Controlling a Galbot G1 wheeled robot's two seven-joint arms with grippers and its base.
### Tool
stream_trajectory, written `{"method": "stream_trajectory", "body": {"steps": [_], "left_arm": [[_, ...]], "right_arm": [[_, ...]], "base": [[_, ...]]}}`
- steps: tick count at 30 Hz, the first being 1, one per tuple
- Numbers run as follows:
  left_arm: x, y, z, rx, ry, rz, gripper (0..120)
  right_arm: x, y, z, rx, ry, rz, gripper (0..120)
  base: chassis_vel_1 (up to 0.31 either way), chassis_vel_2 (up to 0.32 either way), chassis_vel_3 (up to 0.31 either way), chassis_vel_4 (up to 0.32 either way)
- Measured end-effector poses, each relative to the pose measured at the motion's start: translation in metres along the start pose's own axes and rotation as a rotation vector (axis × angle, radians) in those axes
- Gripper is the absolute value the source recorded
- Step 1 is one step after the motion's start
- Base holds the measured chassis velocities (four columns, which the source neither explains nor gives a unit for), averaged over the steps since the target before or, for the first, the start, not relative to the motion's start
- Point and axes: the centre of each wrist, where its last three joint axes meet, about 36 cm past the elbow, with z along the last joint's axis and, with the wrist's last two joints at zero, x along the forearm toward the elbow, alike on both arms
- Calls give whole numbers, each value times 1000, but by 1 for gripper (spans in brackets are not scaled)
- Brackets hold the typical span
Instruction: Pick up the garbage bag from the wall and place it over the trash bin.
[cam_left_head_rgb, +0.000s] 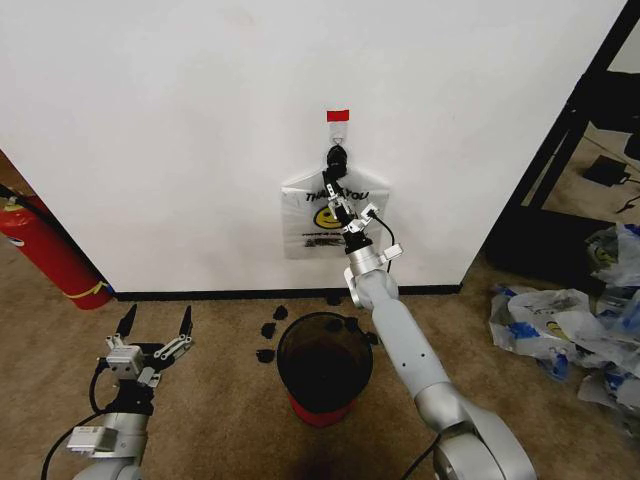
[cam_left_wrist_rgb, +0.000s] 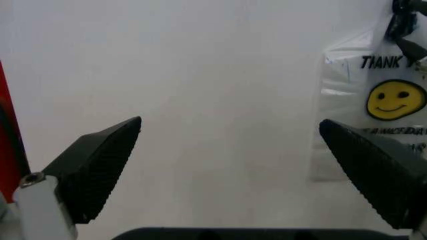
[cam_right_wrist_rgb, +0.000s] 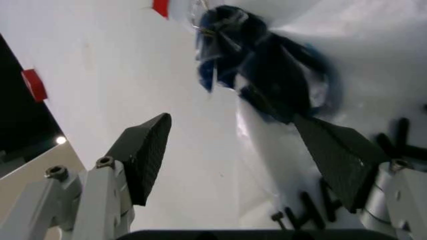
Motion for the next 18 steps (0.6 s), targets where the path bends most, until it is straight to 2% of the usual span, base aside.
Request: {"method": "stream_trajectory", "body": {"steps": [18], "left_arm": [[1, 1, 2, 2, -1, -6, 100]], "right_arm": [[-1, -9, -1, 13, 20, 18, 73]], "base": [[0, 0, 0, 0]]}}
